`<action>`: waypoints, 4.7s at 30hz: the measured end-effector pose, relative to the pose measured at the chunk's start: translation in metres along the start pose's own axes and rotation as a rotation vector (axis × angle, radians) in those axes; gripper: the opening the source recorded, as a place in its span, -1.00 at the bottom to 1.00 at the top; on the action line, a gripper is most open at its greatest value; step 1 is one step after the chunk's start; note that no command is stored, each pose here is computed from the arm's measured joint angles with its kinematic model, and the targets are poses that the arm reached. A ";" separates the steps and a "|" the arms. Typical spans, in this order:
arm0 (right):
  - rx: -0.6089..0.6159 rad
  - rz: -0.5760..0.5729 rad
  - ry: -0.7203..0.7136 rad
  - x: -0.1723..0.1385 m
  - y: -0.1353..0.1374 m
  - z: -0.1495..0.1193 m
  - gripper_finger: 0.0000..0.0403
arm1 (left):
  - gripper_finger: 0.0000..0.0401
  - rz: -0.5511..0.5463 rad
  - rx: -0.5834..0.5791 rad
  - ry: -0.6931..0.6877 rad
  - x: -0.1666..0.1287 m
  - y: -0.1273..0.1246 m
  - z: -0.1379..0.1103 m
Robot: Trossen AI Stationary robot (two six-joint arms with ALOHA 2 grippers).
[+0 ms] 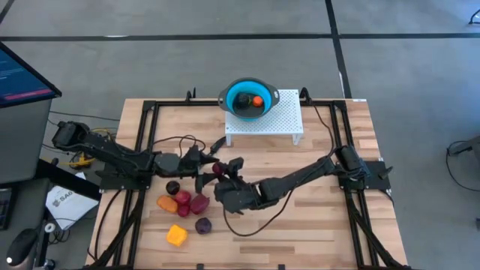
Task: Pick & Place Fruit
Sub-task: Put the red pomegranate into the blue strainer bowl on the shelf
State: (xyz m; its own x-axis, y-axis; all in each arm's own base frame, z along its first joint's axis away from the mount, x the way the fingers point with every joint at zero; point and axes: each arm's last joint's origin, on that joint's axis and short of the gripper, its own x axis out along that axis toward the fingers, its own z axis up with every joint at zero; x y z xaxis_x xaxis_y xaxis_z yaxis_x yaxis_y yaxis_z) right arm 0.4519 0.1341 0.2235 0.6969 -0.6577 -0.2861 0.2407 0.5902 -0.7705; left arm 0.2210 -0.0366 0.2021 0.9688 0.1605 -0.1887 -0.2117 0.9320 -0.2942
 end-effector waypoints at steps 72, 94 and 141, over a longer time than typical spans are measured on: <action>-0.047 0.126 -0.692 -0.050 0.013 -0.009 0.51 | 0.04 -0.781 0.031 0.059 -0.006 -0.016 0.016; -0.008 0.203 -0.753 -0.036 0.007 -0.011 -0.15 | 0.13 -0.746 0.030 0.036 -0.006 -0.015 0.017; 1.055 0.561 0.445 -0.036 -0.257 -0.116 -0.12 | 0.56 -0.636 0.179 -0.018 -0.003 -0.012 0.015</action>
State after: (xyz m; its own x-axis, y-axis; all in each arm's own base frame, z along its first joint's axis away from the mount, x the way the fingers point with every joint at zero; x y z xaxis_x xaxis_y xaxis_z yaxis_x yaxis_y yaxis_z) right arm 0.2865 -0.0485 0.3660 0.6407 -0.1768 -0.7472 0.5481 0.7868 0.2838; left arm 0.2224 -0.0434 0.2201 0.9003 -0.4351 -0.0134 0.4256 0.8863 -0.1825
